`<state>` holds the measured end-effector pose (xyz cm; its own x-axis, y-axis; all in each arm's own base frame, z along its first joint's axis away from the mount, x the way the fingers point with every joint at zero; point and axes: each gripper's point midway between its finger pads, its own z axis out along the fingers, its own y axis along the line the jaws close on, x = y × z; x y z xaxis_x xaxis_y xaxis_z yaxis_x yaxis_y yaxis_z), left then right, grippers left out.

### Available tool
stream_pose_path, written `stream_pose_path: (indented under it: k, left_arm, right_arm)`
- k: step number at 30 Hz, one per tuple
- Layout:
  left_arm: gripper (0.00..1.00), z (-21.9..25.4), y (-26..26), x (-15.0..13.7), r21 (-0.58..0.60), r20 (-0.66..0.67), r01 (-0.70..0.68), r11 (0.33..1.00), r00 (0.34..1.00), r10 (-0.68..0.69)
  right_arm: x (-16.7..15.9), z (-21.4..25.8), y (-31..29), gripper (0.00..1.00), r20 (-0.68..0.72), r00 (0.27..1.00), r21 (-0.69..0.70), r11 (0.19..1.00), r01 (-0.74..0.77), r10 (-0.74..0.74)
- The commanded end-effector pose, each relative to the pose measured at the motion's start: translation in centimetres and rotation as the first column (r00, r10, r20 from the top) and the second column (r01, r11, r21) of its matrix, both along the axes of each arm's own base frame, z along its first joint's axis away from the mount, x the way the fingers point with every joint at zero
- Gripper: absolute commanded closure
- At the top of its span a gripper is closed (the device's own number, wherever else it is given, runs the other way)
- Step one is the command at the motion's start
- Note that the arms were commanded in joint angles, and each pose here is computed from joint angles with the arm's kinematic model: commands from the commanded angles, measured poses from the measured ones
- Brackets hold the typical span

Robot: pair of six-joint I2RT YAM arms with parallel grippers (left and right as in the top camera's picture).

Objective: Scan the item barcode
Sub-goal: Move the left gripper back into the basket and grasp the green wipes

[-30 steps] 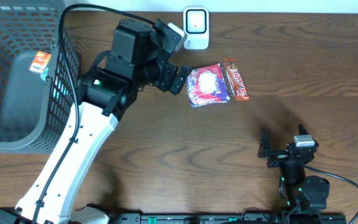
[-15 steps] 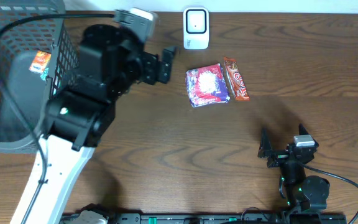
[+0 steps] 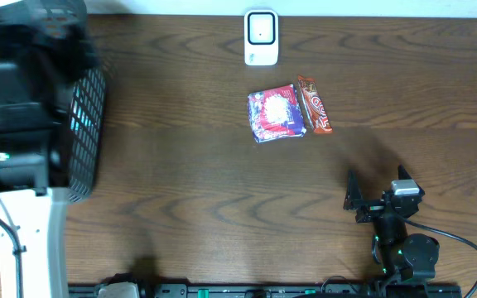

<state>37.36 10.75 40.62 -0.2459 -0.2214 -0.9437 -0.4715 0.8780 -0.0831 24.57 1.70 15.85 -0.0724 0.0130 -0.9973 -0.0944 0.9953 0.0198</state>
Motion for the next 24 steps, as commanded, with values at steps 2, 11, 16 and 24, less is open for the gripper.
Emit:
stream_pose_path:
  k: [2,11,16,24]
  left_arm:
    - [0.02,-2.6,6.8,-0.8,-0.170,-0.003,-0.256,0.952,0.966,0.260]
    - [0.02,-7.4,11.0,2.8,-0.290,-0.048,-0.206,0.935,0.978,0.201]
    - [0.02,-10.3,11.5,5.2,-0.312,-0.080,-0.188,0.931,0.982,0.171]
    - [0.02,-15.5,13.1,8.4,-0.326,-0.137,-0.205,0.923,0.976,0.168]
  right_arm:
    - [0.0,-0.1,0.1,0.01,0.001,1.000,-0.007,1.000,-0.003,0.003]
    - [0.0,-0.1,0.1,0.01,0.001,1.000,-0.007,1.000,-0.003,0.003]
    - [0.0,-0.1,0.1,0.01,0.001,1.000,-0.007,1.000,-0.003,0.003]
    - [0.0,-0.1,0.1,0.01,0.000,1.000,-0.007,1.000,-0.003,0.003]
